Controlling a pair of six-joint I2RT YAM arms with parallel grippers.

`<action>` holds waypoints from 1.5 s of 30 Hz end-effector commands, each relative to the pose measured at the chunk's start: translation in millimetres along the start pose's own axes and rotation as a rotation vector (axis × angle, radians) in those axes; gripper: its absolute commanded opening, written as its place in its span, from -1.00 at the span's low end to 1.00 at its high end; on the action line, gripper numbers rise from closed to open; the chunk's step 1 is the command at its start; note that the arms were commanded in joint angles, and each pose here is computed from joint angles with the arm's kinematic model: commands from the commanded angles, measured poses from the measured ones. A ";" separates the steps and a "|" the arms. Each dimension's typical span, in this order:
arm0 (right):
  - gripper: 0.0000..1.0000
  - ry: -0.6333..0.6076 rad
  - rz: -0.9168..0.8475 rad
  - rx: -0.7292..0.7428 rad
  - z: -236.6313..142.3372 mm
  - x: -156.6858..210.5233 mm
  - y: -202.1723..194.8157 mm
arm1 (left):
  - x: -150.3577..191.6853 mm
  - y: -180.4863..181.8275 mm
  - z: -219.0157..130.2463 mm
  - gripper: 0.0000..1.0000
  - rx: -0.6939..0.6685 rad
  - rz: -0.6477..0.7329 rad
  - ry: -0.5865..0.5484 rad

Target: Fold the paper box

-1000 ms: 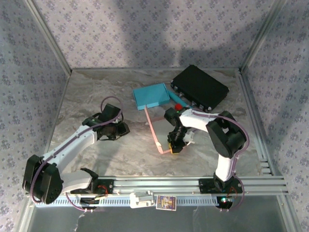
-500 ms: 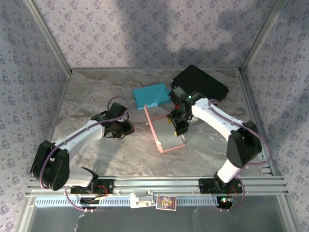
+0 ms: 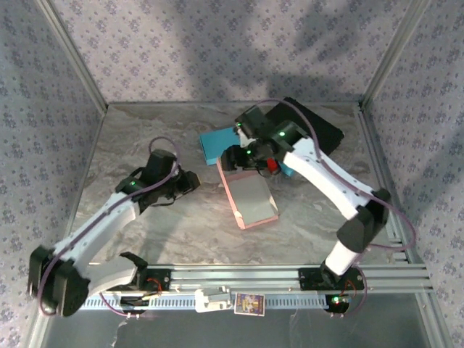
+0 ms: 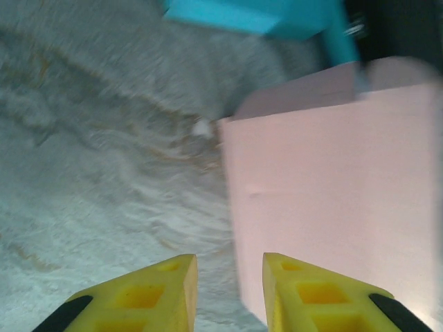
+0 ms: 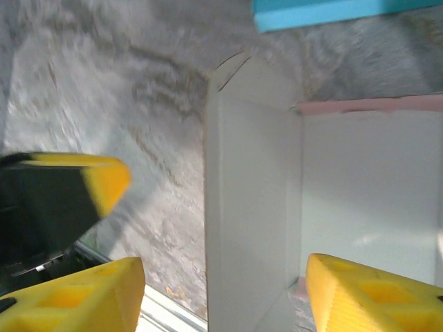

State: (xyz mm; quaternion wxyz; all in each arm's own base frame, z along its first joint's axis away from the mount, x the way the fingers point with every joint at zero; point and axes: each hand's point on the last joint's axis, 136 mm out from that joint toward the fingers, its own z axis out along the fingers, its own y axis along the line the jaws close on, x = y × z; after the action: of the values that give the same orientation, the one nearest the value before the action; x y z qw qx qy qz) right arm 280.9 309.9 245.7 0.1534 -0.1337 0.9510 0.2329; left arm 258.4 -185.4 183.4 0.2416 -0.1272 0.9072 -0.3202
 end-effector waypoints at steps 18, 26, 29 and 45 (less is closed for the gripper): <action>-0.46 0.175 0.093 0.075 62.4 7.0 -0.2 | 18.2 6.0 -84.5 -0.36 0.096 0.056 -0.122; -0.97 0.044 0.286 0.090 59.2 -9.7 0.9 | 23.4 1.1 -105.2 -0.36 0.097 0.106 -0.107; -1.00 -0.009 0.357 0.127 51.7 -15.0 -4.8 | 24.2 -3.2 -115.9 -0.37 0.111 0.130 -0.111; -1.00 -0.451 1.195 0.286 6.4 -20.4 -53.7 | 46.3 -3.4 -132.7 -0.39 0.136 0.181 -0.032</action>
State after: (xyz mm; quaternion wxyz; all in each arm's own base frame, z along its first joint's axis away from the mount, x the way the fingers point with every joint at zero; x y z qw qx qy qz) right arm 318.7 291.7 219.9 0.1880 0.3623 0.8945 0.1827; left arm 156.5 -135.6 255.2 0.2972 -0.0493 0.8864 -0.3514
